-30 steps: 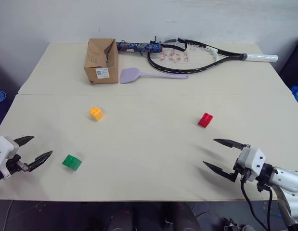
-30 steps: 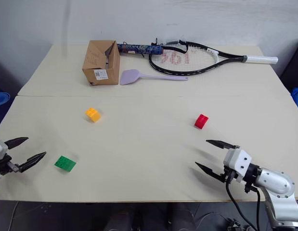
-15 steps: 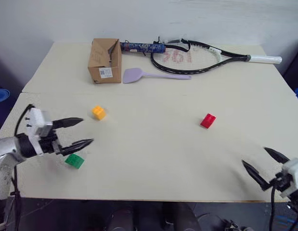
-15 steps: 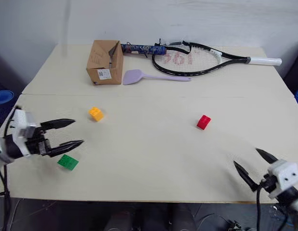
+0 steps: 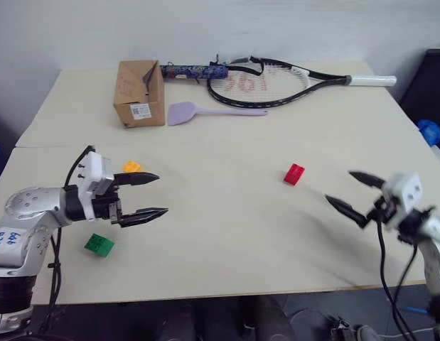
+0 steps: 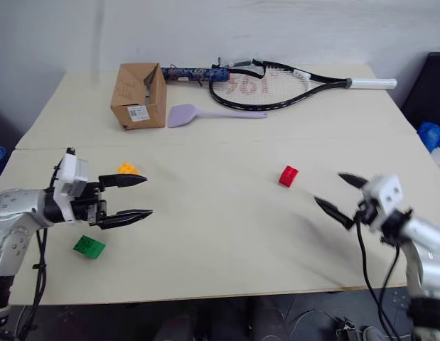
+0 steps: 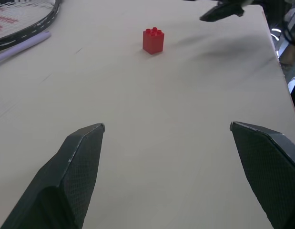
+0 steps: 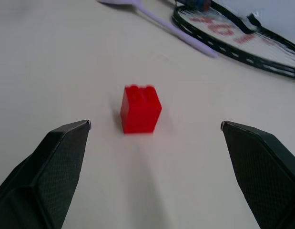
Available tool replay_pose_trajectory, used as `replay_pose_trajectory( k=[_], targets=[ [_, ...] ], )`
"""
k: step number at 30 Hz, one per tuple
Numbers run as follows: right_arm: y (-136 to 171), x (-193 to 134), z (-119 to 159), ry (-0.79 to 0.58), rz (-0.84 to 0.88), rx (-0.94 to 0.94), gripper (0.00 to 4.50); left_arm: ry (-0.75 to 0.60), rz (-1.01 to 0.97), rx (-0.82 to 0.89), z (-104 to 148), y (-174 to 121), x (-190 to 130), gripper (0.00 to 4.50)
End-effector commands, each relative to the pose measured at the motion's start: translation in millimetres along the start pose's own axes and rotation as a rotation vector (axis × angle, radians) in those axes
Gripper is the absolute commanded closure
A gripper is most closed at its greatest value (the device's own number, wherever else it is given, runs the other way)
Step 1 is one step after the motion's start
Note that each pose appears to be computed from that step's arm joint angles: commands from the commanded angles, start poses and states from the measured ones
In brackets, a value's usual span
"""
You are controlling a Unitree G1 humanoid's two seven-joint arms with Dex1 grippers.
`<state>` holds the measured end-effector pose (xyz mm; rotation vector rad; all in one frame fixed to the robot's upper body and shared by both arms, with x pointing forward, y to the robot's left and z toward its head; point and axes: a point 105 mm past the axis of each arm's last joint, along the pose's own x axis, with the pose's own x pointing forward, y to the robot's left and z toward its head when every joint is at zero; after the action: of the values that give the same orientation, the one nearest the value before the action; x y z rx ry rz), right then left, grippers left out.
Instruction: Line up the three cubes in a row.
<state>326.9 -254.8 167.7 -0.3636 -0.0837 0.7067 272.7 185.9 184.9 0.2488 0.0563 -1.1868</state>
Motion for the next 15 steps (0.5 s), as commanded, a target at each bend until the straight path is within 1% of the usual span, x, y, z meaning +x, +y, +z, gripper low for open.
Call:
replay_pose_trajectory(
  k=[1, 3, 5, 7, 8, 14, 15],
  targets=[
    [-13.5, 22.4, -7.0, 0.074, 0.025, 0.024, 0.0, -0.012, -0.023, 0.046, 3.3, -4.9, 8.5, 0.07],
    [-13.7, 35.6, -5.6, 0.093, 0.066, 0.008, 0.0, -0.024, -0.028, 0.057, 5.6, -6.3, 11.2, 0.07],
    [-12.2, 47.6, -4.7, 0.098, 0.096, 0.037, 0.0, -0.039, -0.031, 0.068, 7.9, -7.7, 12.7, 0.07],
    [-8.3, 55.2, -7.9, 0.124, 0.136, 0.068, 0.0, -0.044, -0.029, 0.071, 8.5, -8.6, 13.2, 0.07],
    [-8.0, 57.7, -9.8, 0.138, 0.146, 0.055, 0.0, -0.038, -0.033, 0.075, 7.9, -9.7, 13.5, 0.07],
    [-13.9, 66.1, -19.0, 0.178, 0.118, 0.064, 0.0, -0.042, -0.031, 0.084, 7.7, -12.6, 13.2, 0.07],
    [-13.9, 67.1, -18.6, 0.168, 0.114, 0.069, 0.18, -0.041, -0.032, 0.085, 7.4, -13.2, 12.9, 0.03]
  ],
)
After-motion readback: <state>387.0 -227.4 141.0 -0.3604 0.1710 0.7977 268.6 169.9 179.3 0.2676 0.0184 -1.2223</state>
